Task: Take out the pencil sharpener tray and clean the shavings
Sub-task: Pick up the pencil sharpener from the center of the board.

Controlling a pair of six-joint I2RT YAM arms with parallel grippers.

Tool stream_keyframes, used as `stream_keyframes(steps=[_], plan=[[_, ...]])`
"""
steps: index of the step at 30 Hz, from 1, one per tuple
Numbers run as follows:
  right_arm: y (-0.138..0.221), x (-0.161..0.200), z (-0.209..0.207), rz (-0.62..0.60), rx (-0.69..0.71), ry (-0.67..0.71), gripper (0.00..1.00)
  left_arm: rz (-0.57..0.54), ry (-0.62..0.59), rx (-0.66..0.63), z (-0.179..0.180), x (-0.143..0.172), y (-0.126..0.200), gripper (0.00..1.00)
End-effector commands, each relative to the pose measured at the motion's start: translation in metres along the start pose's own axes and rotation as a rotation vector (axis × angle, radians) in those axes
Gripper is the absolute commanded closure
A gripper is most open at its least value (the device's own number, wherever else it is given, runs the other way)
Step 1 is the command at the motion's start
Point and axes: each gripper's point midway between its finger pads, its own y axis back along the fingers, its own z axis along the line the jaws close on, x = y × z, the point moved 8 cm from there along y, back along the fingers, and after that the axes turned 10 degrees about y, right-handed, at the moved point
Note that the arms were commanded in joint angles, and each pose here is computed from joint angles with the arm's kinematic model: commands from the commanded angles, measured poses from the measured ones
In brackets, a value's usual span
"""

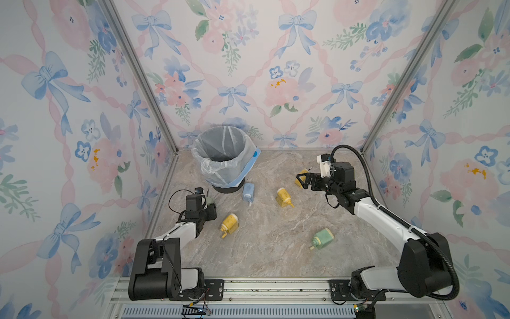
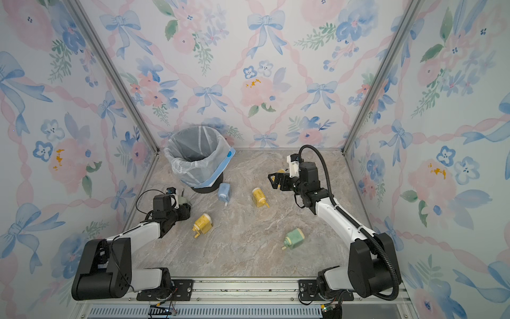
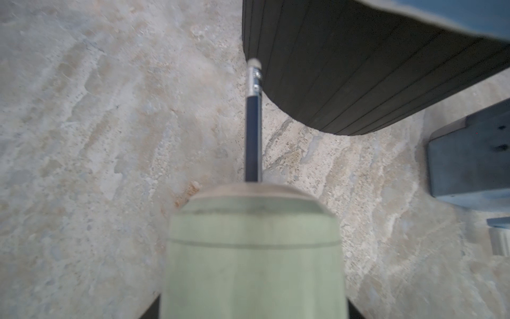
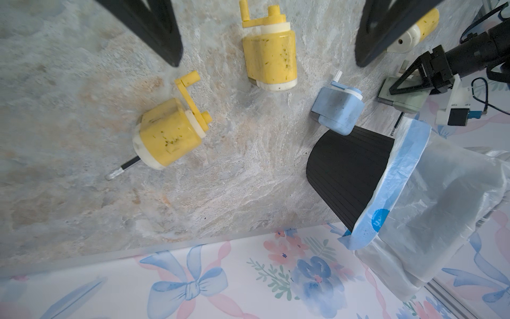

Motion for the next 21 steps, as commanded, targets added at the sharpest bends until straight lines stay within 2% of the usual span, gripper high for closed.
stream_keyframes(steps=[1, 8, 10, 12, 14, 16, 21], plan=[[0.004, -0.004, 0.002, -0.013, -0.006, 0.010, 0.03, -0.029, -0.018, 0.014, -0.008, -0.011, 0.005, 0.51], [0.006, -0.014, 0.005, -0.018, -0.032, -0.067, 0.03, -0.031, -0.035, 0.078, -0.021, -0.026, 0.024, 0.68], [0.008, -0.017, 0.002, -0.041, -0.052, -0.151, 0.03, -0.015, -0.041, 0.091, -0.023, -0.027, 0.030, 0.75], [0.006, -0.020, -0.011, -0.016, -0.096, -0.317, 0.03, -0.013, -0.045, 0.114, -0.026, -0.028, 0.036, 0.78], [0.002, -0.021, -0.018, -0.025, -0.207, -0.407, 0.03, -0.026, -0.053, 0.147, -0.030, -0.029, 0.046, 0.80], [0.002, -0.023, -0.014, -0.031, -0.244, -0.390, 0.03, -0.047, -0.054, 0.178, -0.033, -0.033, 0.055, 0.81], [-0.001, -0.024, 0.024, 0.059, -0.254, -0.230, 0.03, -0.059, 0.000, 0.233, -0.040, -0.035, 0.077, 0.85]])
